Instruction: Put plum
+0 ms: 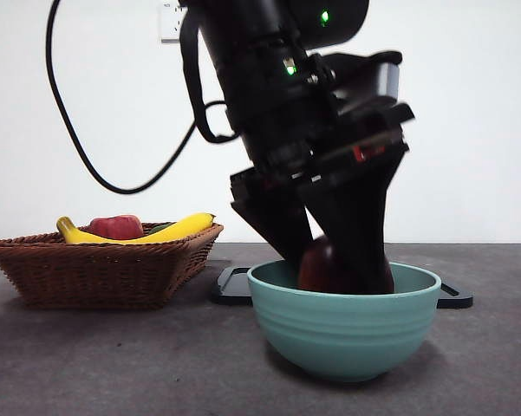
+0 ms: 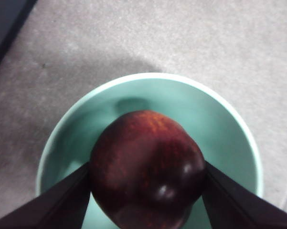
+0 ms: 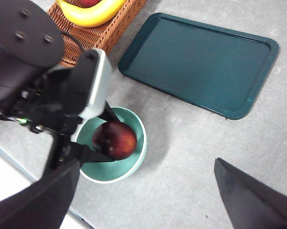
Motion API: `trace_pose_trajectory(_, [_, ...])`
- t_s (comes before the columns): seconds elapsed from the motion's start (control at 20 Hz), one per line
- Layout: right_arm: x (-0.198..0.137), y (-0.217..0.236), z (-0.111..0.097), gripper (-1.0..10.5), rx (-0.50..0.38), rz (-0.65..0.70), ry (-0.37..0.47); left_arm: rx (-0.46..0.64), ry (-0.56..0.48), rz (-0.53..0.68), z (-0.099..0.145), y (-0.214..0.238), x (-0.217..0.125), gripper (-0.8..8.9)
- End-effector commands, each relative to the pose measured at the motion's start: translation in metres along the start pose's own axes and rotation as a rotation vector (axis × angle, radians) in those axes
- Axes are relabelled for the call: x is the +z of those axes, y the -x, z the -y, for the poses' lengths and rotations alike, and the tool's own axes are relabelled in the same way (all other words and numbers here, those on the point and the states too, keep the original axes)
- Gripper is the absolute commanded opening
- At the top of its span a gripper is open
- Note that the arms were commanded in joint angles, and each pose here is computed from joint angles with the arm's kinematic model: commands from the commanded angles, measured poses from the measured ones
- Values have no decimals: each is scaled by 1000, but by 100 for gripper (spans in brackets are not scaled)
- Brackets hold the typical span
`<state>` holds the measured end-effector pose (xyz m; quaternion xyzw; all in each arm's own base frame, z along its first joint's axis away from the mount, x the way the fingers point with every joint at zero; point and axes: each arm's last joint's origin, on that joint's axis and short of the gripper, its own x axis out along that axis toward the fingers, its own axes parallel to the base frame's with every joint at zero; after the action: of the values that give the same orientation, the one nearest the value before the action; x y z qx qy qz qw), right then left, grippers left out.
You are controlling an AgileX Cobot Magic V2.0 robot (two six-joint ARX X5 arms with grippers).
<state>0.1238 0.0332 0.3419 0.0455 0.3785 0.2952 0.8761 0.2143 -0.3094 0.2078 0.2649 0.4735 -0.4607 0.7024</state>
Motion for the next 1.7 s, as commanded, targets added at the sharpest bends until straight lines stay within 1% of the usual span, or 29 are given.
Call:
trace_pose_trajectory(0.05, [5,3,-2,453,6,19,9,-5,-35,-16,4,-13,4,270])
trace_pose_trajectory(0.25, [5,3,-2,453,6,20,9,-6,-36,-24,5,-14,4,273])
trace_pose_trajectory(0.4, [5,3,-2,453,6,20,9,-13,-36,-67,7,-14,-1,288])
trace_pose_trajectory(0.55, [5,3,-2,453,6,20,9,-13,-36,-66,7,-14,0,380])
trace_pose_trajectory(0.8, [5,3,-2,453,6,19,9,-11,-27,-56,7,-11,3,382])
trace_pose_trajectory(0.95, [5,3,-2,453,6,19,9,-8,-29,-36,7,2,12,380])
trace_pose_trajectory(1.15, [5,3,-2,453,6,19,9,4,-15,-1,2,33,27,380])
trace_pose_trajectory(1.25, [5,3,-2,453,6,19,9,22,3,59,-6,57,32,381])
trace_pose_trajectory(1.4, [5,3,-2,453,6,19,9,70,70,207,-22,106,31,381])
trace_pose_trajectory(1.55, [5,3,-2,453,6,19,9,138,134,355,-39,165,15,381])
trace_pose_trajectory(1.7, [5,3,-2,453,6,19,9,210,186,477,-50,220,-10,380])
